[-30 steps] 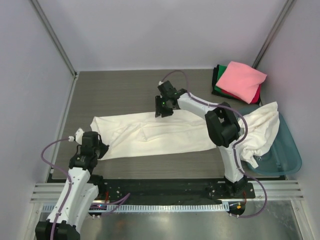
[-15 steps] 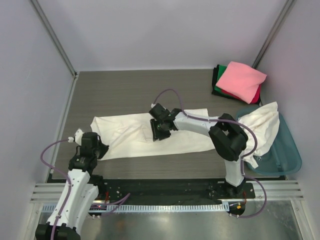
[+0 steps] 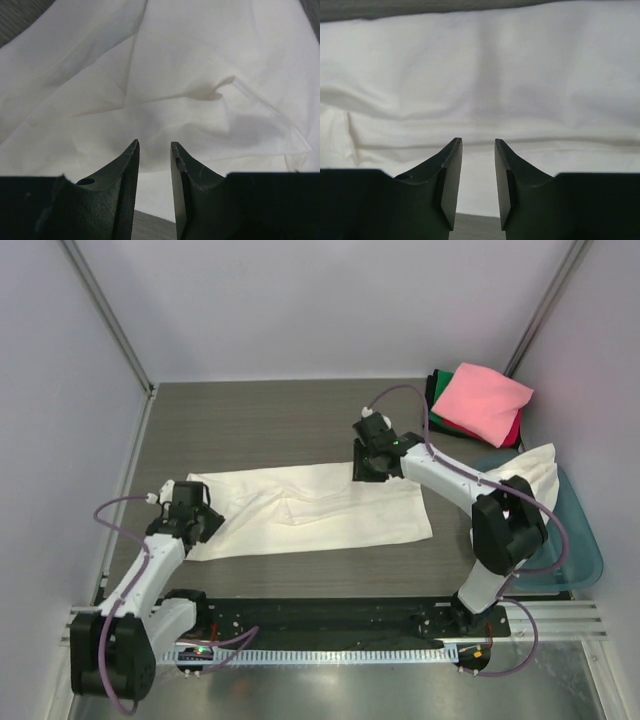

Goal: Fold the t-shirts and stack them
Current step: Fold the tshirt

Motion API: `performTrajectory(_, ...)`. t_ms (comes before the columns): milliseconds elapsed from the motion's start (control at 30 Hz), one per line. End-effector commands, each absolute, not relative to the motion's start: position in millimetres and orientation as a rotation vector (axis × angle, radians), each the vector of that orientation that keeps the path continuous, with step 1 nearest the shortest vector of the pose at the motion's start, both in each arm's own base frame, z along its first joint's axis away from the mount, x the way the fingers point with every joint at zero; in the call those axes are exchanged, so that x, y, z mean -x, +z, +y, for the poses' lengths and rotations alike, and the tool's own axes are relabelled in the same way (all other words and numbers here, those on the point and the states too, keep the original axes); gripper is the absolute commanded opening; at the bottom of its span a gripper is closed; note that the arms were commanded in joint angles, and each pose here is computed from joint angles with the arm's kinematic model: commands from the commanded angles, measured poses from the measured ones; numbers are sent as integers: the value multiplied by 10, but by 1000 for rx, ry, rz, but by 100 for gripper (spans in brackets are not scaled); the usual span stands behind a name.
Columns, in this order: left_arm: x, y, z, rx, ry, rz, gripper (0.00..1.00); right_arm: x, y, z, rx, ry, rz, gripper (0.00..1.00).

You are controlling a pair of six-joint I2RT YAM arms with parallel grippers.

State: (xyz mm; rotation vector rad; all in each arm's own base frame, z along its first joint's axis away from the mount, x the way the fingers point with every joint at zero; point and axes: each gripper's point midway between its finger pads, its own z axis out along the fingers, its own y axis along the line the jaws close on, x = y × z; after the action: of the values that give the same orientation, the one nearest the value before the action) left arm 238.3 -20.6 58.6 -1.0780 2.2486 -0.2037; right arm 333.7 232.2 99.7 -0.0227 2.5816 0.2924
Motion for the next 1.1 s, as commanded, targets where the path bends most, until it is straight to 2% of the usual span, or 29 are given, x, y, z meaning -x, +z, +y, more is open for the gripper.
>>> performTrajectory(0,-2681,565,-312,1041,-254,2263,32,-3589,925,2070,36,186,2579,38)
performTrajectory(300,-2855,87,-446,1054,-227,2429,28,-3489,333,1899,51,83,2699,35)
performTrajectory(533,-3095,15,-371,1002,-128,2477,25,-2847,-96,1837,18,170,2822,33)
performTrajectory(733,-3731,-61,-493,987,-93,2575,25,-2025,-234,2122,-79,372,2896,33)
performTrajectory(800,-4044,-151,-605,951,-78,2619,25,-1702,-248,2445,-47,455,2912,33)
performTrajectory(833,-4419,51,-686,910,-112,2567,25,-1606,-239,2568,-37,486,2914,34)
performTrajectory(867,-4402,-192,-723,905,-49,2651,25,-1375,-248,2755,51,519,2929,34)
performTrajectory(900,-4526,-186,-791,870,-46,2663,25,-1309,-213,2904,72,556,2925,34)
performTrajectory(933,-4885,66,-1015,782,-114,2613,25,-1260,-180,3056,54,596,2915,34)
performTrajectory(1000,-5015,-117,-1400,643,-156,2686,26,-1085,-152,3369,159,641,2911,34)
performTrajectory(1033,-5348,175,-1594,525,-218,2619,27,-1029,-160,3447,189,636,2916,35)
performTrajectory(1067,-5326,213,-1672,476,-190,2655,30,-998,-148,3514,215,635,2915,37)
